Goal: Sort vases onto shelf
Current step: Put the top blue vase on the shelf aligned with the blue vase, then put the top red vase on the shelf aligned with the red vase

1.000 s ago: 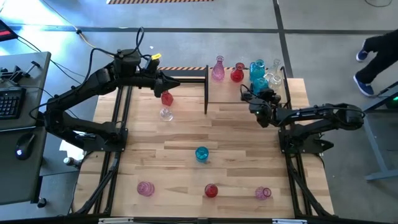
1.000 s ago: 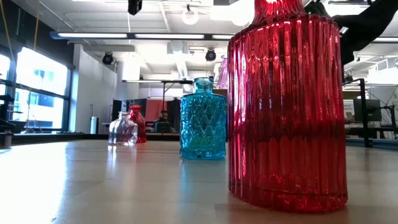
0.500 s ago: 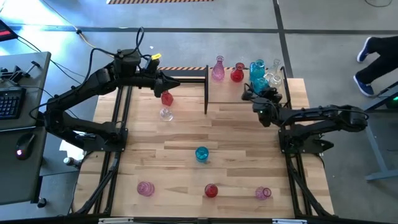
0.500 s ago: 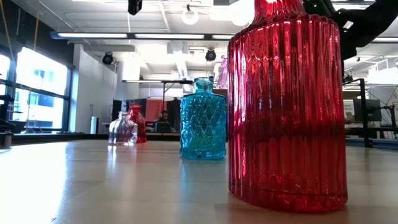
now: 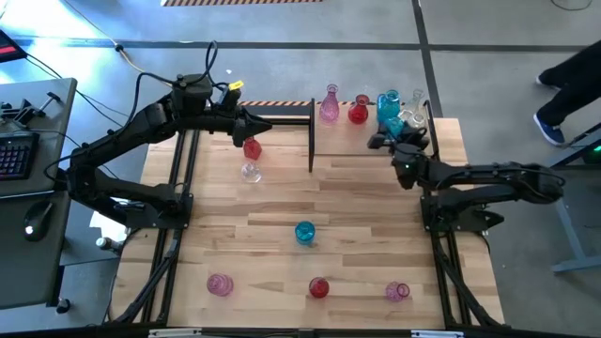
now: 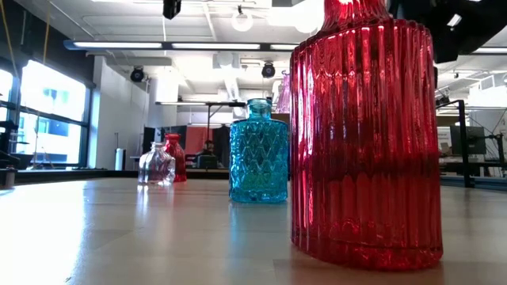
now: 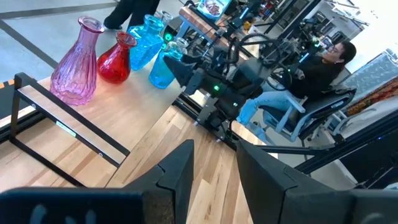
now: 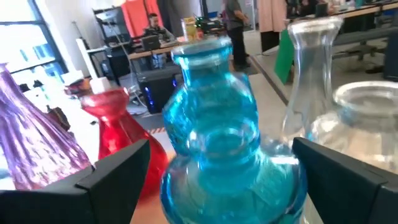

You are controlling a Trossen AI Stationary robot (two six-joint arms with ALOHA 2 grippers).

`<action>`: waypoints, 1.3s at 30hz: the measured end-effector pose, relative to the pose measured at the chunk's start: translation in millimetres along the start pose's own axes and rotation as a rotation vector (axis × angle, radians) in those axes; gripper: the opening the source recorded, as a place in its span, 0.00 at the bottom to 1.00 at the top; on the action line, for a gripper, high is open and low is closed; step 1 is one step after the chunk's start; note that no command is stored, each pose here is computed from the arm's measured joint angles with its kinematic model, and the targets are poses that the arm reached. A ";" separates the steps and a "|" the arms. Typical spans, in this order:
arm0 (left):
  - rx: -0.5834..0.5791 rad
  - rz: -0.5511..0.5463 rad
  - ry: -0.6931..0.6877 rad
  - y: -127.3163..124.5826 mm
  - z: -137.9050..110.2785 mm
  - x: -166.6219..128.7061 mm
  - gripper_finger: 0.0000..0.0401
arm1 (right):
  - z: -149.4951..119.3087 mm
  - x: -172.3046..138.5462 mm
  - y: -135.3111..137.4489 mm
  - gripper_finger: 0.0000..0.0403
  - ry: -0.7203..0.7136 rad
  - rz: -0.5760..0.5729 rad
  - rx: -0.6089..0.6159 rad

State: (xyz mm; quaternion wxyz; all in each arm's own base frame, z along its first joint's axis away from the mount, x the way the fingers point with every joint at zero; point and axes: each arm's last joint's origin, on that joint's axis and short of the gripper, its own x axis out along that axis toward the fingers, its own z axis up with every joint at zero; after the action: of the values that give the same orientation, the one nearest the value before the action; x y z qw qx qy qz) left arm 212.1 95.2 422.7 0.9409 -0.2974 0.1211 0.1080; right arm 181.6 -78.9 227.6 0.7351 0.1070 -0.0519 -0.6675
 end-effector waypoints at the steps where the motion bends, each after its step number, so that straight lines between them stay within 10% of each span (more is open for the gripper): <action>1: 0.000 0.000 0.000 0.0 0.0 0.0 0.28 | 2.3 -0.6 -0.1 0.93 -0.001 0.014 0.001; 19: 0.000 0.000 0.000 0.0 0.0 0.0 0.28 | 45.9 -12.2 -10.8 0.93 -0.122 0.115 -0.004; 39: 0.000 0.000 0.000 0.0 0.0 0.0 0.28 | 83.8 -31.9 -25.2 0.93 -0.251 0.559 0.133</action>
State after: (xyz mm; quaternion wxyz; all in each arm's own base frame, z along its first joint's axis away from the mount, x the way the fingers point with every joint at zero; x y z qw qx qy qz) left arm 212.1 95.2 422.7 0.9408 -0.2974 0.1213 0.1081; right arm 135.5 -56.8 305.5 0.8693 0.0532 -0.2131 -0.4428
